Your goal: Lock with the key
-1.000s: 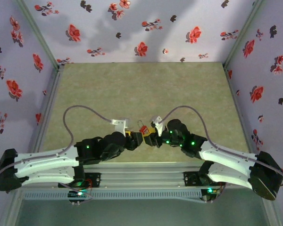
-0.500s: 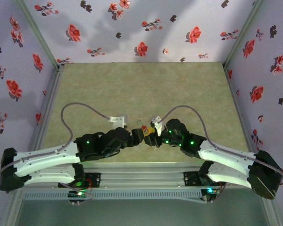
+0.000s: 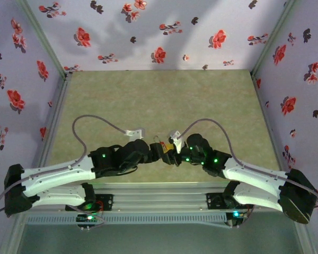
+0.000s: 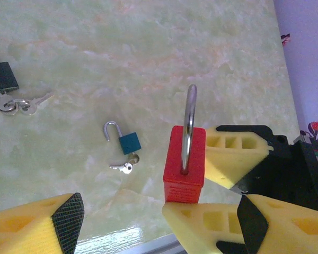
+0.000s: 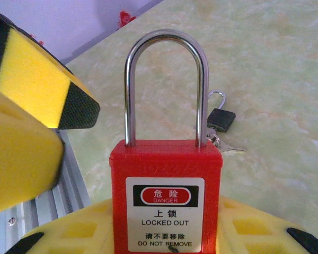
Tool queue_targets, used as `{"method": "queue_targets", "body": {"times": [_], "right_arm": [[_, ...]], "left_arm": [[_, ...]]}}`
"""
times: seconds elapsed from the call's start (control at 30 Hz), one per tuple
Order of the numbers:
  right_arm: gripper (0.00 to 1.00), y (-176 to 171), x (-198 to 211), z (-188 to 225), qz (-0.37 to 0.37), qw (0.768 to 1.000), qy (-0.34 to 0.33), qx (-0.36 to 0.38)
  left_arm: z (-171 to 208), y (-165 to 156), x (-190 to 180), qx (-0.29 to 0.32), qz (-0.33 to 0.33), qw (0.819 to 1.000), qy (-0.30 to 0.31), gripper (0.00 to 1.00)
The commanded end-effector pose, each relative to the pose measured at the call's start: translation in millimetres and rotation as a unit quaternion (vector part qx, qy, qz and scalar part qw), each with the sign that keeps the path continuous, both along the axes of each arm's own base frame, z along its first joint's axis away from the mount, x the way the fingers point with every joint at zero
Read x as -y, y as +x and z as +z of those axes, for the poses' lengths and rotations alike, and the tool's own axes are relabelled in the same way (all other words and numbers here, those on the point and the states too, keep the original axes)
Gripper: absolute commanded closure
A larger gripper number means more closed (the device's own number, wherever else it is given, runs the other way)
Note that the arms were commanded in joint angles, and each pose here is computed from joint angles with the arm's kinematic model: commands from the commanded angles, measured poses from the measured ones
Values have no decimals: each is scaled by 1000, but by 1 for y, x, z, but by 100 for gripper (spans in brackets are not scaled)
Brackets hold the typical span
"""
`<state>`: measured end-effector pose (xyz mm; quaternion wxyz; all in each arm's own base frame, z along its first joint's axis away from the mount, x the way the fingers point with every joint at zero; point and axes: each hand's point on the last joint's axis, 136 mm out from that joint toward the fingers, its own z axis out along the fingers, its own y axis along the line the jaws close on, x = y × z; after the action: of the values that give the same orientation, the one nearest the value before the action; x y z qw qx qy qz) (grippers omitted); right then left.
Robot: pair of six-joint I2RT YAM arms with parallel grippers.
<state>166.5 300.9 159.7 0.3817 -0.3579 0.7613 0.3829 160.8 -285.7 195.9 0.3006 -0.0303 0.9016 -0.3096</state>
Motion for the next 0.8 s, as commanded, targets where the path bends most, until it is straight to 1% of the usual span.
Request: {"method": "queue_targets", "body": {"times": [0.0, 0.27, 0.77], "right_arm": [[100, 1, -8, 25, 10, 999, 29, 26], [100, -3, -9, 25, 16, 999, 29, 28], [100, -5, -9, 26, 20, 999, 30, 30]], "left_arm": [[3, 3, 7, -18, 8, 1000, -17, 20], [1, 8, 16, -28, 10, 999, -21, 24], [-9, 12, 29, -42, 5, 999, -22, 39]]}}
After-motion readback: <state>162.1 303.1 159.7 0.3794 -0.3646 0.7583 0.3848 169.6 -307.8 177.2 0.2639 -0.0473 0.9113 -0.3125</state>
